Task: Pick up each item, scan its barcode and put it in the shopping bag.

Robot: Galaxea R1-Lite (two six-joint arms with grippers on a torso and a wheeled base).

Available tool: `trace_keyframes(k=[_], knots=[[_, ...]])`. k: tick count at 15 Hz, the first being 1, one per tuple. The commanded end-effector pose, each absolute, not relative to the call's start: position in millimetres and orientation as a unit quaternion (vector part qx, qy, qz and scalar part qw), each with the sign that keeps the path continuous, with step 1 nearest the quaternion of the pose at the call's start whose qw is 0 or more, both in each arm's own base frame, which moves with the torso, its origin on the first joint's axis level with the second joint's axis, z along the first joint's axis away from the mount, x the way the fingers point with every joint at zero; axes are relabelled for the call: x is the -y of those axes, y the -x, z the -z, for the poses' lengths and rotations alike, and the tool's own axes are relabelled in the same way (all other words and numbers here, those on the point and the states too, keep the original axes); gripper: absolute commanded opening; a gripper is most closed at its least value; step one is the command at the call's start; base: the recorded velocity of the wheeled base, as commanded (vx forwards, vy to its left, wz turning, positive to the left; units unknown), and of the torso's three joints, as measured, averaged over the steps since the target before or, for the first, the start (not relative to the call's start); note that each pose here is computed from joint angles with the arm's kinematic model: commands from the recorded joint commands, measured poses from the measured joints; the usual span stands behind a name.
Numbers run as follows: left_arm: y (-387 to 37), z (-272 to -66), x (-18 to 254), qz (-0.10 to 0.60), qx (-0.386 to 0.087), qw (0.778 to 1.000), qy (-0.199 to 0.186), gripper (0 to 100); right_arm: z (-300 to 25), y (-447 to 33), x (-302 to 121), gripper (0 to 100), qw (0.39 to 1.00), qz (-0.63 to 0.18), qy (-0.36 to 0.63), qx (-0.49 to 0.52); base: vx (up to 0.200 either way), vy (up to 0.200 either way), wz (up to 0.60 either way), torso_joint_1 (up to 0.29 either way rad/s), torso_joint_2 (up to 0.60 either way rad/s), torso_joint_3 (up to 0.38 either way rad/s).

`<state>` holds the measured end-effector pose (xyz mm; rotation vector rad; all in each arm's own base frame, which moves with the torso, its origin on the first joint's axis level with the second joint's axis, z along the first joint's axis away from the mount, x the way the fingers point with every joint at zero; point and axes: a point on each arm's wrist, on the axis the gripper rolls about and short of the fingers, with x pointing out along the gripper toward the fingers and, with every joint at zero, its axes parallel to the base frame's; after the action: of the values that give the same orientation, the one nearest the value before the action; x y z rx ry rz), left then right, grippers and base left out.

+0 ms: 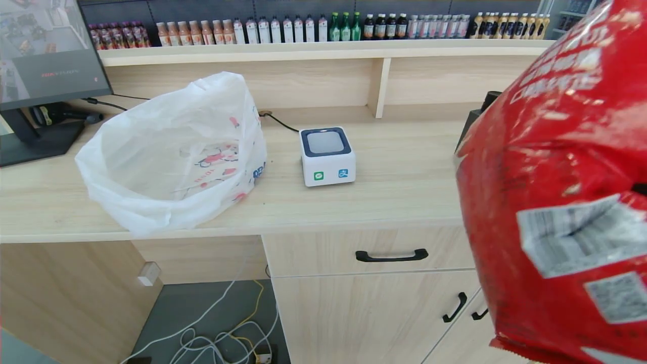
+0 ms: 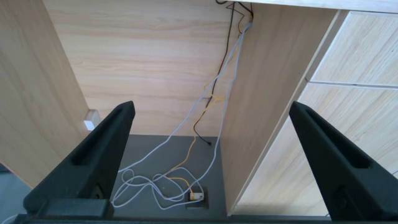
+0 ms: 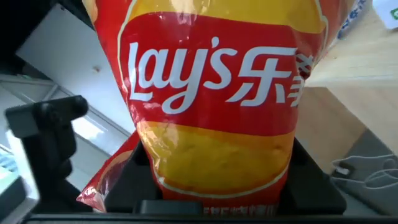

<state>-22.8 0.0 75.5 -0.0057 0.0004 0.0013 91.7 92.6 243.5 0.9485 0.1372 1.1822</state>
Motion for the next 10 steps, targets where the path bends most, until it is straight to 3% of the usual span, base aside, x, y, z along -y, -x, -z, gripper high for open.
trace_keyframes(k=[1,7,10], knots=[[23,-75,0,-0.001,0.0,1.0,0.003,100,-230,-101,-101,0,0.714,-0.526,-0.451,-0.096,0.0,0.0,0.0,0.0,0.0,0.0],[23,-75,0,-0.001,0.0,1.0,0.003,100,-190,-121,-130,0,0.703,-0.534,-0.454,-0.122,0.0,0.0,0.0,0.0,0.0,0.0],[23,-75,0,-0.001,0.0,1.0,0.003,100,-196,-114,-138,0,0.683,-0.561,-0.451,-0.125,0.0,0.0,0.0,0.0,0.0,0.0]])
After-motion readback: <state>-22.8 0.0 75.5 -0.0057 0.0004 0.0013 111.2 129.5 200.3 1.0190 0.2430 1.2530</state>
